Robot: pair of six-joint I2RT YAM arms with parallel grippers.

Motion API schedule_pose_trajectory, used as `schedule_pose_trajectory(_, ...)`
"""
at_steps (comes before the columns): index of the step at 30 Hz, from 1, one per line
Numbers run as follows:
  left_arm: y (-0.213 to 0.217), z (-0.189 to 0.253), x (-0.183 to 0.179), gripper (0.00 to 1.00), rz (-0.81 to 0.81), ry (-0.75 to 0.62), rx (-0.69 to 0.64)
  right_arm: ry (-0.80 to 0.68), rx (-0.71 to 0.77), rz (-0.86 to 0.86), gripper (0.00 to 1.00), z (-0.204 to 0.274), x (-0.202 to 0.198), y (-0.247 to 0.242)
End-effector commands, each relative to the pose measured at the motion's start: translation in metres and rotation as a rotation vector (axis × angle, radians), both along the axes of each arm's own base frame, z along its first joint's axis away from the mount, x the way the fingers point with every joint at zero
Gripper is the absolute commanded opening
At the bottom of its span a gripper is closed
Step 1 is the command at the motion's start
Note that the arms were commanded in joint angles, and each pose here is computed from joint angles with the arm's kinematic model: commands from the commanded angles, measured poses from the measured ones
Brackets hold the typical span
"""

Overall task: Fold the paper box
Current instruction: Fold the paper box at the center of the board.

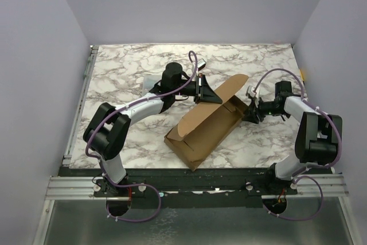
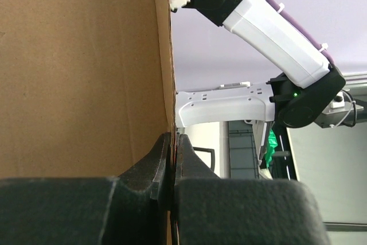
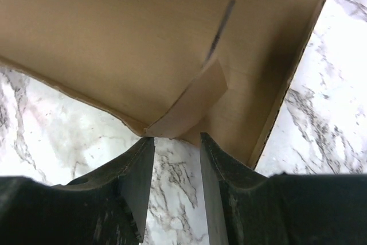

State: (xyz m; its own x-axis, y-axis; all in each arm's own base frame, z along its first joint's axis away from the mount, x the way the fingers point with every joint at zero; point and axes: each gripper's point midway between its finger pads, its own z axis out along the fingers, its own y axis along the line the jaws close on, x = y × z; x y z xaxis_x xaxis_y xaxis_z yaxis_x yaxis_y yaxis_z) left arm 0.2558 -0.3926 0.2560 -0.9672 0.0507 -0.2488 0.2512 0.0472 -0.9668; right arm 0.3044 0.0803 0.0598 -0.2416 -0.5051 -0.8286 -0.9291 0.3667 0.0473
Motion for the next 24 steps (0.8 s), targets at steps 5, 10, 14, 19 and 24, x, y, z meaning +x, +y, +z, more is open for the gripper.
schedule_pose_trajectory(5, -0.003, 0.006, -0.004, 0.00, -0.040, 0.011, -0.036, -0.050, 0.054, 0.235, 0.47, 0.004, -0.025, 0.014)
schedule_pose_trajectory(10, -0.002, 0.003, 0.001, 0.00, -0.032, 0.012, -0.033, -0.048, 0.052, 0.256, 0.51, 0.003, -0.034, 0.014)
schedule_pose_trajectory(14, -0.004, 0.004, 0.004, 0.00, -0.034, 0.008, -0.036, -0.055, 0.060, 0.273, 0.49, 0.002, -0.041, 0.017)
schedule_pose_trajectory(19, -0.005, 0.006, 0.006, 0.00, -0.035, 0.002, -0.040, -0.057, 0.056, 0.303, 0.44, 0.001, -0.047, 0.017)
schedule_pose_trajectory(24, -0.005, 0.007, 0.005, 0.00, -0.038, 0.001, -0.040, -0.050, 0.018, 0.319, 0.28, -0.004, -0.049, 0.012)
